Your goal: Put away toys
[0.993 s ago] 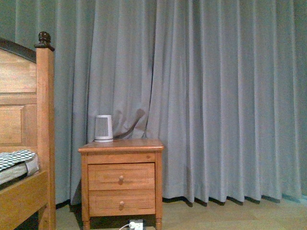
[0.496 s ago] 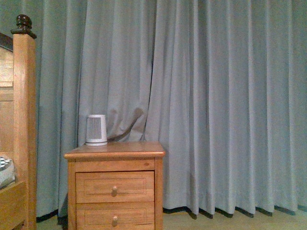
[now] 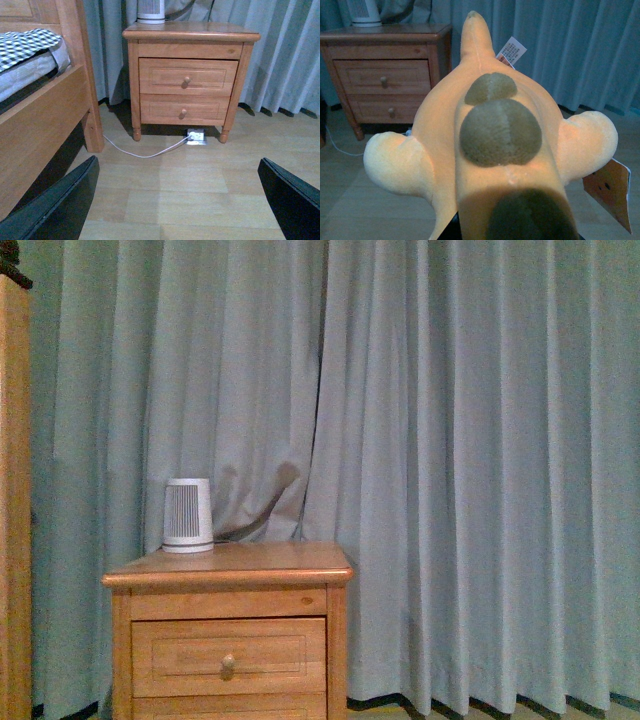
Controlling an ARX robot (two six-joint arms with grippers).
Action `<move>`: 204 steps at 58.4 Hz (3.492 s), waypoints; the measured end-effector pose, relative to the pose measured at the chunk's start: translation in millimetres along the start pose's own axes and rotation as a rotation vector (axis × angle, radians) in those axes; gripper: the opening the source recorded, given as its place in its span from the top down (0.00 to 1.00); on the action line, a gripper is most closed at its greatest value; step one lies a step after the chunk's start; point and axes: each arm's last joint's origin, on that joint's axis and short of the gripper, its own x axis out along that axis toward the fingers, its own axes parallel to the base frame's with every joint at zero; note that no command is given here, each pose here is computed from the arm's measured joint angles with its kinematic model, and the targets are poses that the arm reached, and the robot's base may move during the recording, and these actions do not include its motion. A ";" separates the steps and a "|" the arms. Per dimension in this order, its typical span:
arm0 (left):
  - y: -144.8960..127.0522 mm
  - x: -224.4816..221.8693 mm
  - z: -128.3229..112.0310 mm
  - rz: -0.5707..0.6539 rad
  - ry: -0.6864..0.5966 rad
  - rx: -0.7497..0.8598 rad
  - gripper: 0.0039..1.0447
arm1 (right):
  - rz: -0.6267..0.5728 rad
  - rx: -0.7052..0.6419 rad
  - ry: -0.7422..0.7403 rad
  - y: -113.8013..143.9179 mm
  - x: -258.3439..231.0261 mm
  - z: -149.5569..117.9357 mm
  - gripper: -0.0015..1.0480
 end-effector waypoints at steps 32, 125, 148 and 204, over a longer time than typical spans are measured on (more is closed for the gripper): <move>0.0 0.0 0.0 0.000 0.000 0.000 0.06 | 0.001 0.000 0.000 0.1 0.0 0.0 0.92; 0.0 0.0 0.0 0.002 0.001 0.000 0.06 | 0.000 0.000 0.002 0.2 0.1 -0.3 0.92; -0.1 0.0 0.0 -0.001 0.001 0.001 0.06 | -0.008 0.000 0.001 -0.2 0.0 -0.2 0.92; 0.0 0.0 0.1 0.000 0.000 0.001 0.06 | 0.001 0.000 0.001 0.1 0.0 -0.2 0.92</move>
